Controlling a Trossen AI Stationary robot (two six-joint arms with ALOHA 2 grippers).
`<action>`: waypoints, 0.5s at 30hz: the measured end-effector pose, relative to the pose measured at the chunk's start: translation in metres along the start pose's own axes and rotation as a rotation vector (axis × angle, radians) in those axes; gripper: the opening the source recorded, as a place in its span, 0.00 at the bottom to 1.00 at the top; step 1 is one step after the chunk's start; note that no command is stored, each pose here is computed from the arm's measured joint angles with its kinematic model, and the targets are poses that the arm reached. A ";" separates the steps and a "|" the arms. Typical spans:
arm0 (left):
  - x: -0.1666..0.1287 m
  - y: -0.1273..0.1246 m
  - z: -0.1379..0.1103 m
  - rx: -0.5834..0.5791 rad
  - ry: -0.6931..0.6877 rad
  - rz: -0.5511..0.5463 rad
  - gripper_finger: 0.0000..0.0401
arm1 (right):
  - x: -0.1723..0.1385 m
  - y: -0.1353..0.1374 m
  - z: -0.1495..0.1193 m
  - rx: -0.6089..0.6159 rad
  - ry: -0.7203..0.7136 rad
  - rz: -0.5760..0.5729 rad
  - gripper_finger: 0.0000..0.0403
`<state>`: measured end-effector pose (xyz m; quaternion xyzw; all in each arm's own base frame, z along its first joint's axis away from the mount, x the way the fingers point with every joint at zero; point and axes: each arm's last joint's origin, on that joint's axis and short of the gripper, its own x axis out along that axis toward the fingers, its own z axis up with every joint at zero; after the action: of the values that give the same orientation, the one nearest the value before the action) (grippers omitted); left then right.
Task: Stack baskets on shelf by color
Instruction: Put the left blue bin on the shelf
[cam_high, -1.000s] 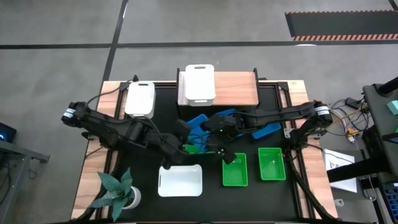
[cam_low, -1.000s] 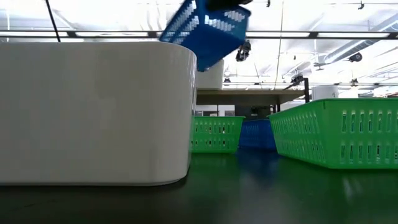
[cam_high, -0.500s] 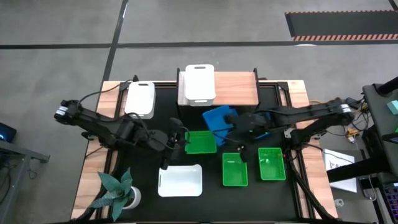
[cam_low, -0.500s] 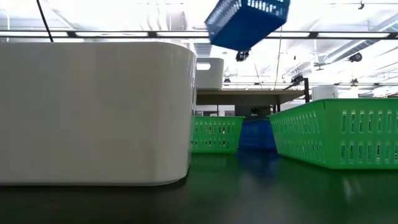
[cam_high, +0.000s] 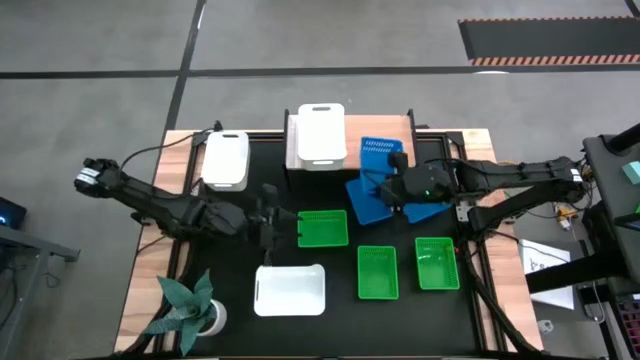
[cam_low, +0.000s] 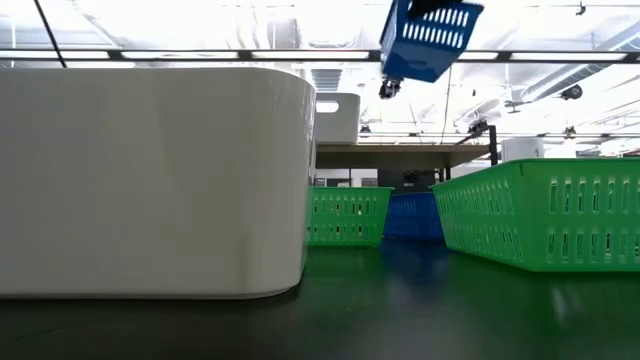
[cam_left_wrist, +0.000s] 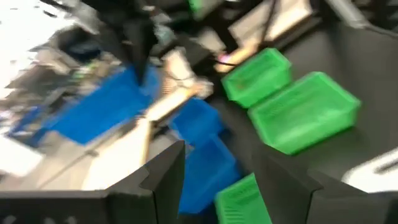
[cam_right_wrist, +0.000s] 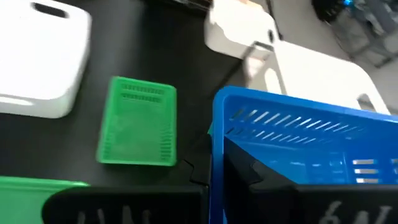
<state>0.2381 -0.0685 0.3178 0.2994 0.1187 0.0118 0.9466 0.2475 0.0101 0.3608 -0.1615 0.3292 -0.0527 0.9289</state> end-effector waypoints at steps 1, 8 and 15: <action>-0.004 0.002 -0.001 -0.001 0.003 0.028 0.42 | 0.003 -0.005 -0.002 0.004 0.012 -0.016 0.02; -0.023 0.008 -0.016 -0.067 -0.005 0.186 0.42 | 0.028 -0.047 -0.015 0.045 0.069 -0.070 0.02; -0.035 0.006 -0.032 -0.119 -0.058 0.255 0.42 | 0.060 -0.094 -0.037 0.112 0.119 -0.087 0.02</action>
<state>0.1971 -0.0494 0.3034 0.2558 0.0513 0.1304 0.9565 0.2715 -0.1007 0.3297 -0.1199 0.3731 -0.1211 0.9120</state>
